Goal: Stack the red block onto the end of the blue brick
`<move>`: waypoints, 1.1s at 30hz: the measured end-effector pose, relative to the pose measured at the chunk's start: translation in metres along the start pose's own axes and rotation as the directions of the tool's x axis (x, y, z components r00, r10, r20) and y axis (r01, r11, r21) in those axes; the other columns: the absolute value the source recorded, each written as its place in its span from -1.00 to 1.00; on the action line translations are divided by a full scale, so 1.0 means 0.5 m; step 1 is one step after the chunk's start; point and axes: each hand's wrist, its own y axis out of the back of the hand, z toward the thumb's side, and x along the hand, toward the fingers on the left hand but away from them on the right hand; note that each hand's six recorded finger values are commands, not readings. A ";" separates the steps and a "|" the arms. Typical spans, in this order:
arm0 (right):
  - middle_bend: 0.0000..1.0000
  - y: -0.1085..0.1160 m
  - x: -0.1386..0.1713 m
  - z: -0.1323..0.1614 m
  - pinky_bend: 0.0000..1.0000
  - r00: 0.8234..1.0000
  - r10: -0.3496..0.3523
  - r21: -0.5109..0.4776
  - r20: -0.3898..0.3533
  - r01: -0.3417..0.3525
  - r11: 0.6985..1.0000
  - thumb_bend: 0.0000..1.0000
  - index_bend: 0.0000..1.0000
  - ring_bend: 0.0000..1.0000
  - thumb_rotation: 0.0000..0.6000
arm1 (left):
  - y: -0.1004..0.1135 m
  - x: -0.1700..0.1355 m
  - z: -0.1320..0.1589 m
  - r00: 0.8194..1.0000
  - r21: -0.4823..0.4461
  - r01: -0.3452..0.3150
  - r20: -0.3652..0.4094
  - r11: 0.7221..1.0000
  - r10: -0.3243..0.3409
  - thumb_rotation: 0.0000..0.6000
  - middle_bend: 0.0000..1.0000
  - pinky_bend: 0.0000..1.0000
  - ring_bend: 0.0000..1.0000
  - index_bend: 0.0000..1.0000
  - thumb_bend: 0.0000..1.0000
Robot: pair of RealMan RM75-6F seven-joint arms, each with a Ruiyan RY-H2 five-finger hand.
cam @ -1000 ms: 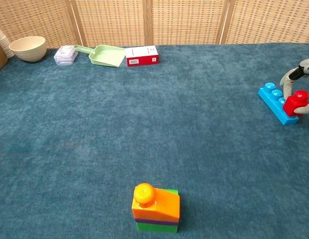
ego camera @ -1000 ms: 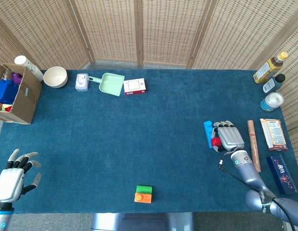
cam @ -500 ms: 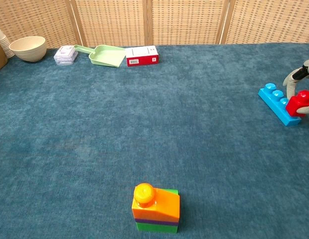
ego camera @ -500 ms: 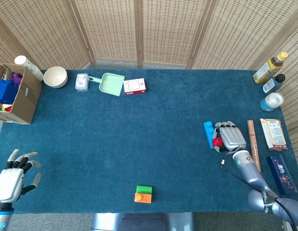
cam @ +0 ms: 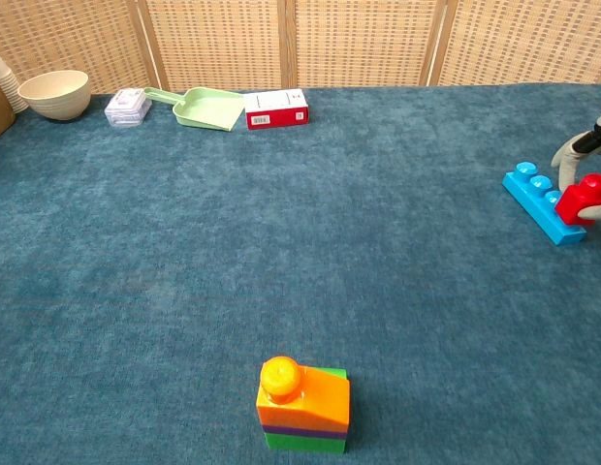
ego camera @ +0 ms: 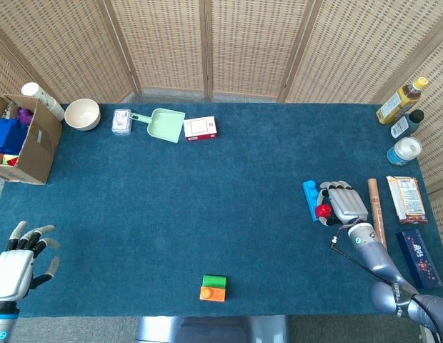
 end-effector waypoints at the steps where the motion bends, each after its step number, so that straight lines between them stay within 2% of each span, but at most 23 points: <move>1: -0.60 0.000 0.001 -0.001 -0.76 1.000 -0.001 -0.001 0.000 0.001 1.000 -0.44 0.14 -0.71 1.00 | 0.000 0.000 0.000 1.000 0.000 0.001 0.000 1.000 -0.001 1.00 -0.51 -0.95 -0.54 -0.11 -0.06; 27: -0.60 -0.025 -0.003 -0.021 -0.77 1.000 0.019 -0.035 0.002 -0.019 0.999 -0.47 0.15 -0.73 1.00 | 0.002 -0.001 -0.002 1.000 0.000 -0.003 -0.003 1.000 0.003 1.00 -0.51 -0.95 -0.54 -0.11 -0.07; 33: -0.60 -0.023 -0.002 -0.023 -0.77 1.000 0.017 -0.035 0.003 -0.017 0.999 -0.46 0.06 -0.73 1.00 | 0.002 -0.001 -0.003 1.000 0.000 -0.002 -0.005 1.000 0.002 1.00 -0.51 -0.95 -0.54 -0.11 -0.06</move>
